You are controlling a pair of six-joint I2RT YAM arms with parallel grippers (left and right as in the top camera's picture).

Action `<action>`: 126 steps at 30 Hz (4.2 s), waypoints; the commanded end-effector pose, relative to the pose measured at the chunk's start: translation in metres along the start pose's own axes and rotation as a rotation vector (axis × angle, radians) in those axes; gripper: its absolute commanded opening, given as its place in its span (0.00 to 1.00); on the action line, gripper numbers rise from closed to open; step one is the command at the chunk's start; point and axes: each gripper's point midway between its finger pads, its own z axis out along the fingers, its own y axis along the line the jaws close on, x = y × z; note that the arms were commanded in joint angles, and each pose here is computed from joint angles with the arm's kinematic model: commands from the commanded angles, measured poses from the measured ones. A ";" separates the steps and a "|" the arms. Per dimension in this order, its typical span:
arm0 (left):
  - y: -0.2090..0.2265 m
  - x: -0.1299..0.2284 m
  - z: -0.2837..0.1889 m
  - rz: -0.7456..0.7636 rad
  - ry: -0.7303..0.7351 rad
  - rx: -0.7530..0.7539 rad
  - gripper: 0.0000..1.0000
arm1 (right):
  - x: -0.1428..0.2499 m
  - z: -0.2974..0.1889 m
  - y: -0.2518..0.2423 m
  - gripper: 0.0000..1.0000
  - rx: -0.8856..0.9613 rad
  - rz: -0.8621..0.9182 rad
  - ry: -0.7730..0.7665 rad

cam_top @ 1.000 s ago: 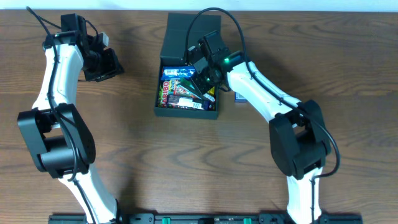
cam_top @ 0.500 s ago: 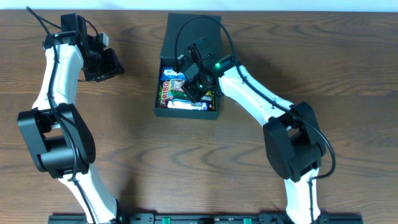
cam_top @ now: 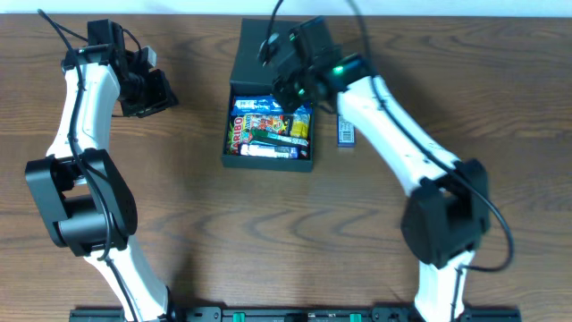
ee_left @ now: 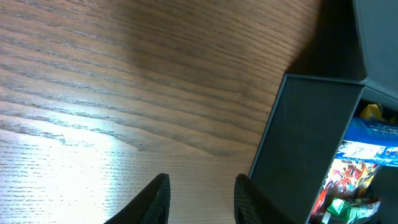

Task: Pack container
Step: 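Release the bars and press them down inside the box, then move the right gripper to the blue mint tin and grasp it, then carry the blue tin left and lower it into the box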

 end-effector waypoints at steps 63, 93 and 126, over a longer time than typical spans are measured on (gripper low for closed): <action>-0.001 -0.009 -0.001 0.001 -0.024 0.003 0.36 | 0.206 0.039 -0.102 0.37 0.230 0.399 0.435; -0.001 -0.010 -0.001 0.001 -0.025 0.003 0.36 | 0.067 -0.006 0.000 0.09 0.068 0.832 0.332; -0.001 -0.010 -0.001 0.006 -0.028 0.003 0.36 | 0.096 0.004 -0.004 0.47 0.324 0.710 0.372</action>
